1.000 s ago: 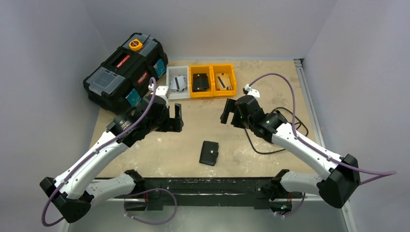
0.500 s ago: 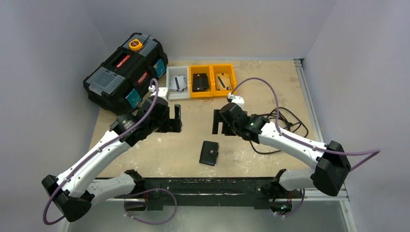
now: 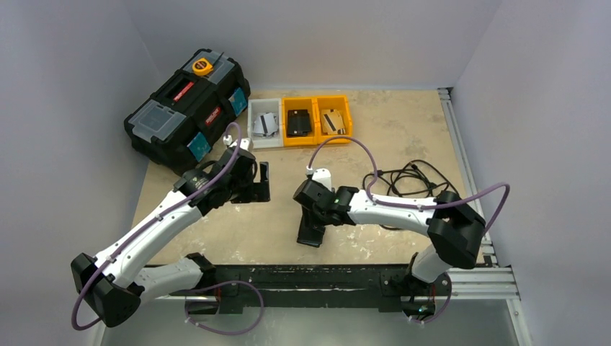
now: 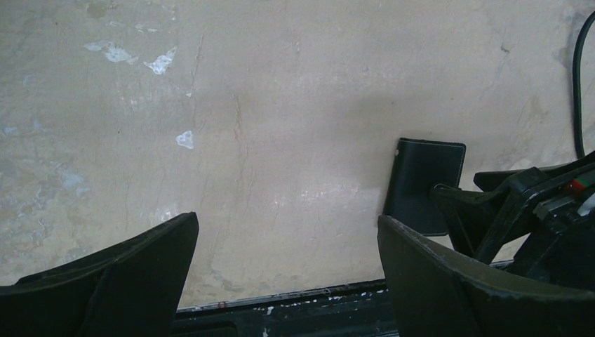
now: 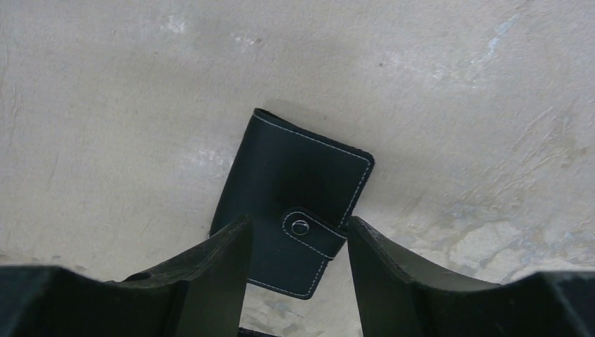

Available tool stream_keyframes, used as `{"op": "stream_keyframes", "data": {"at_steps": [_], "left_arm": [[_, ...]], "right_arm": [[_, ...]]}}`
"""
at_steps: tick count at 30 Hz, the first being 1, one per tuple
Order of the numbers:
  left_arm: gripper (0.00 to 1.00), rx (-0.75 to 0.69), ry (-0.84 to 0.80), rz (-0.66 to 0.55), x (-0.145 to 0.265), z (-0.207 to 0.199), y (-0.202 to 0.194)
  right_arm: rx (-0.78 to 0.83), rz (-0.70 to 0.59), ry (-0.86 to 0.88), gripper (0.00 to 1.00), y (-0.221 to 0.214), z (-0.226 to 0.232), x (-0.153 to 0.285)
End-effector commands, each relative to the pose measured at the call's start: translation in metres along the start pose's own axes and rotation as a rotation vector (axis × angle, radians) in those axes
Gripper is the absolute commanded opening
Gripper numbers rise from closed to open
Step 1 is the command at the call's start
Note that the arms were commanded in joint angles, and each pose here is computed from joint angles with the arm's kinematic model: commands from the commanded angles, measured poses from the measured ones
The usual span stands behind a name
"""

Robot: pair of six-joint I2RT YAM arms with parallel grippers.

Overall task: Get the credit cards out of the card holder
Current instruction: Open the card holder at the center of the board.

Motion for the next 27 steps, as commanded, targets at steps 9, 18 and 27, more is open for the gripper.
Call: {"op": "stream_keyframes", "data": {"at_steps": [9, 18, 27], "left_arm": [[1.0, 0.047, -0.03, 0.029, -0.005, 0.002, -0.005], [1.0, 0.048, -0.057, 0.057, -0.011, 0.0, -0.011], [1.0, 0.075, -0.118, 0.124, -0.024, -0.005, -0.021]], "right_arm": [[0.005, 0.007, -0.052, 0.28, -0.006, 0.023, -0.004], [0.006, 0.042, -0.11, 0.3, -0.017, 0.016, -0.014], [-0.043, 0.067, -0.037, 0.17, -0.03, 0.015, -0.021]]}}
Point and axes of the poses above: each gripper's point midway between its finger pads, its own x axis back along the fingers, its own z axis along the line the jaws close on, y = z × x, the point moved 10 cm from there along x, back along the fingers, and after that the axes turned 5 degrees about x, right-handed, at the moved point
